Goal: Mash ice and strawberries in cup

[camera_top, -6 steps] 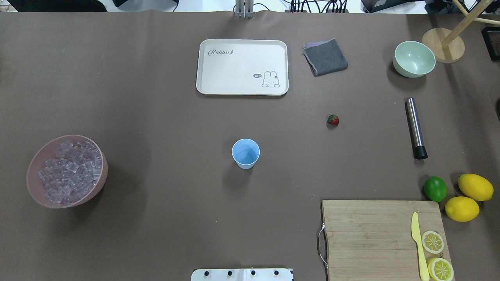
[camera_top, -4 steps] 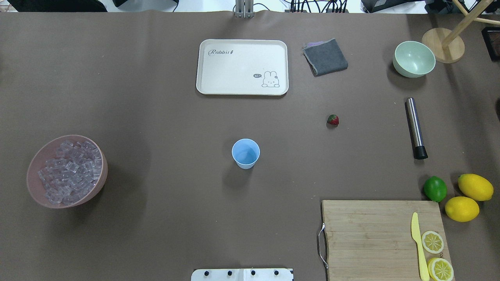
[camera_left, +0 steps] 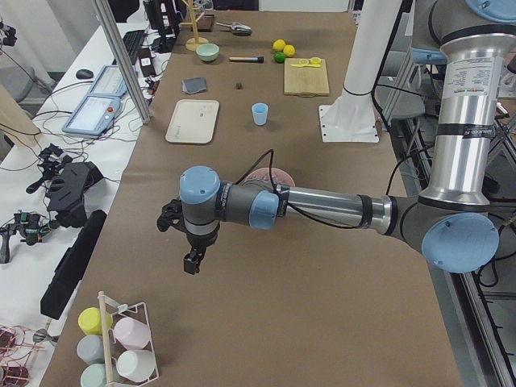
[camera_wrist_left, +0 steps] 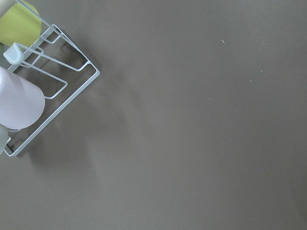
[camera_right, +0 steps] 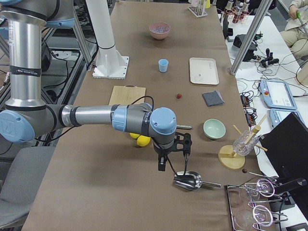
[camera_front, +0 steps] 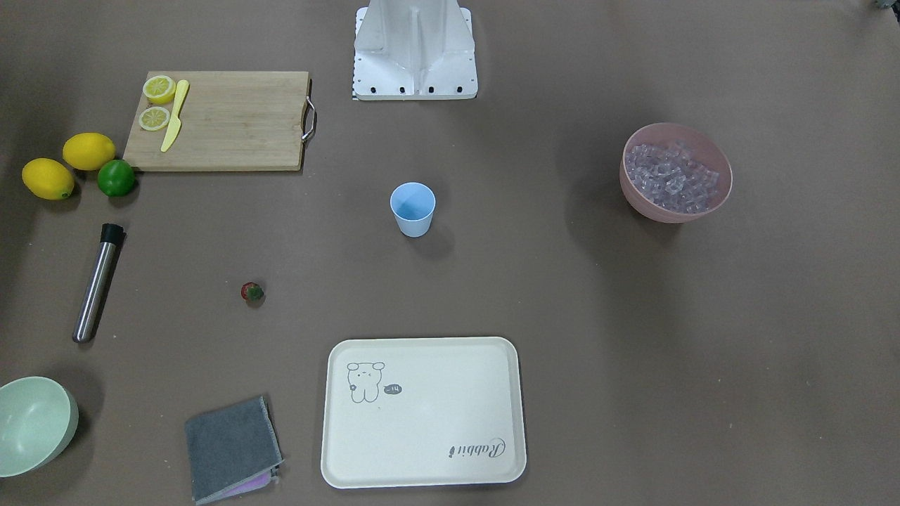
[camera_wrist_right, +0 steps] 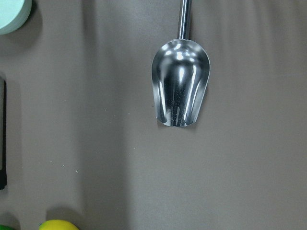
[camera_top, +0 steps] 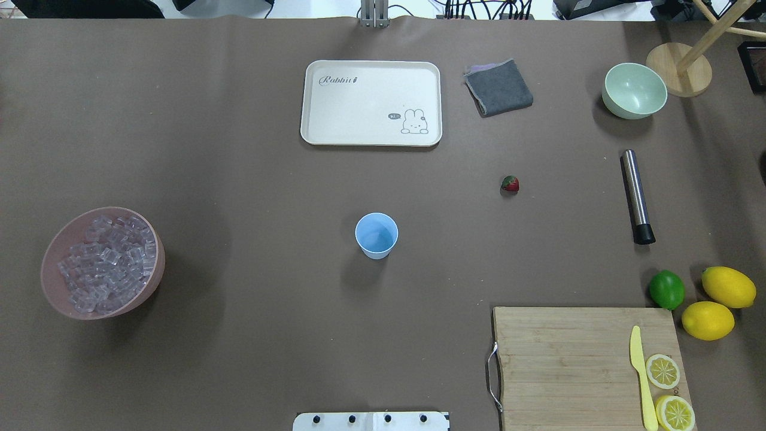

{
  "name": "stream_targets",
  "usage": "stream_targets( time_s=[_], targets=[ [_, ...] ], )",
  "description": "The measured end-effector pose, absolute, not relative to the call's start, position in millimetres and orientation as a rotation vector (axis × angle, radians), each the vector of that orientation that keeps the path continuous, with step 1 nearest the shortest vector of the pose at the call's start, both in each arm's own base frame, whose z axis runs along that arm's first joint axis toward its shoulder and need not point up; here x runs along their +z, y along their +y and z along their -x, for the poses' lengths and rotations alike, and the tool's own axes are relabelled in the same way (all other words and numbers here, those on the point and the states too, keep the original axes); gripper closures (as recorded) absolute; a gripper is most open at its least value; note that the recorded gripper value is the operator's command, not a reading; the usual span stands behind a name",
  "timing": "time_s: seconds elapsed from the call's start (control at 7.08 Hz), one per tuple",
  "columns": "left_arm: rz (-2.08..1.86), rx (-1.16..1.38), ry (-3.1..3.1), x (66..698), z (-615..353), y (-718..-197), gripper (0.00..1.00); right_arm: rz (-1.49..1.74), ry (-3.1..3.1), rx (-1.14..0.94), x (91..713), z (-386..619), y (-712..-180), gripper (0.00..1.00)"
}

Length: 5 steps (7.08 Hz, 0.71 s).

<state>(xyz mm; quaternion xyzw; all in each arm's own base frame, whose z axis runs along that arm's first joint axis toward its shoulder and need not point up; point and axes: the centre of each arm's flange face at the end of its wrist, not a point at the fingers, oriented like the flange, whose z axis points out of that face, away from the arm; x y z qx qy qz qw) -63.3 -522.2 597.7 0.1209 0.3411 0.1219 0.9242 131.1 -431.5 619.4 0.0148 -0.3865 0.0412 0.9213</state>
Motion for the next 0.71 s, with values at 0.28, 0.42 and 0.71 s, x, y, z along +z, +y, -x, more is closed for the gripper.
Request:
stream_targets(
  time_s=[0.28, 0.42, 0.71],
  targets=[
    [-0.246, 0.248, 0.700, 598.7, 63.4, -521.4, 0.02, -0.037, -0.799, 0.083, 615.5, -130.9, -433.0, 0.00],
    [-0.246, 0.248, 0.700, 598.5, 63.4, -521.4, 0.02, -0.036, -0.806, 0.084, 615.9, -130.3, -431.7, 0.00],
    [-0.250, 0.248, 0.700, 596.4, 63.3, -522.1, 0.02, -0.036, -0.813, 0.084, 616.3, -129.6, -431.7, 0.00]
  ],
)
